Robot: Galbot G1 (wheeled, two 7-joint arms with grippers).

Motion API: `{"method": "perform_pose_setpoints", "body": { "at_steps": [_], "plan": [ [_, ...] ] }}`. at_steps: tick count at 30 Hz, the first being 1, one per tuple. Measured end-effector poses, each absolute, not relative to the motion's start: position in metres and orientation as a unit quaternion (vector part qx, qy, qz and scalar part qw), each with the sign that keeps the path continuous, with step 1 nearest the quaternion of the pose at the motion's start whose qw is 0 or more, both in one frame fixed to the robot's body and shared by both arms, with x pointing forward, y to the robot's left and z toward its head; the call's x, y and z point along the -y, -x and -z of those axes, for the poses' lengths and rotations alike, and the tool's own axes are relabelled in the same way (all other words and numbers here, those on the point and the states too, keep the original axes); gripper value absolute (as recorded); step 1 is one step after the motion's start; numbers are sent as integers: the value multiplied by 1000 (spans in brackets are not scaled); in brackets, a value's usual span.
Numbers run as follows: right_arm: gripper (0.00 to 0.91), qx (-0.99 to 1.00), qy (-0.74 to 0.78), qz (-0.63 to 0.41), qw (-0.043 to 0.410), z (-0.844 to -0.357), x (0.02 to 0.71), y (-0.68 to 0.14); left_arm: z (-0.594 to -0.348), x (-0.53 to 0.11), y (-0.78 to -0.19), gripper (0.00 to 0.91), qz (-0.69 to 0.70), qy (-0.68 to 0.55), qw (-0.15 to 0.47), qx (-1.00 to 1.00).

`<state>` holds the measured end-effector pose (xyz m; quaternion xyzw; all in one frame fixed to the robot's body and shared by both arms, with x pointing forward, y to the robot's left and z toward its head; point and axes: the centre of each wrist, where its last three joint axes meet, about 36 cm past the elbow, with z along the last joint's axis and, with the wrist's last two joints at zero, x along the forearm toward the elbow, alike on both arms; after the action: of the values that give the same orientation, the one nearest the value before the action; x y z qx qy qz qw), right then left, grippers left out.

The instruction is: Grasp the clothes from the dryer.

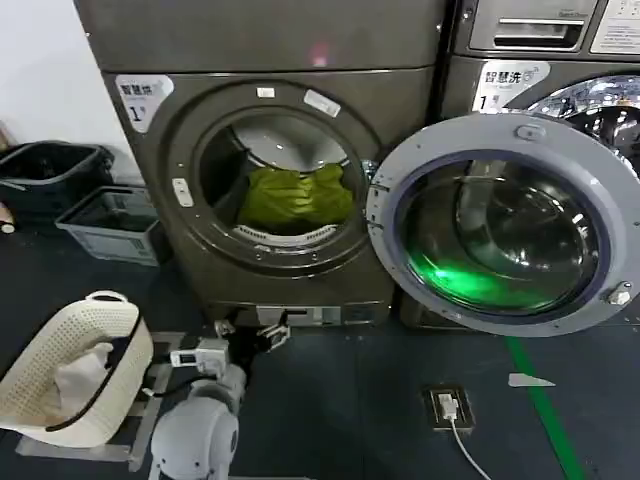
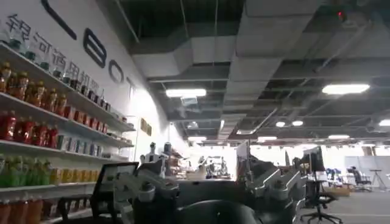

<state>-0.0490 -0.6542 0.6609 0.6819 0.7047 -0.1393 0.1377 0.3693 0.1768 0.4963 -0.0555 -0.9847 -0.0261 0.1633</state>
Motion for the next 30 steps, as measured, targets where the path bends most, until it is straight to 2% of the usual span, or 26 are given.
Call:
{"method": "perform_pose_setpoints", "body": {
  "at_steps": [30],
  "plan": [
    [907,-696,-683,142,172,-659,648,51,-500,-175,-365,907,39,51,158,985]
  ]
}}
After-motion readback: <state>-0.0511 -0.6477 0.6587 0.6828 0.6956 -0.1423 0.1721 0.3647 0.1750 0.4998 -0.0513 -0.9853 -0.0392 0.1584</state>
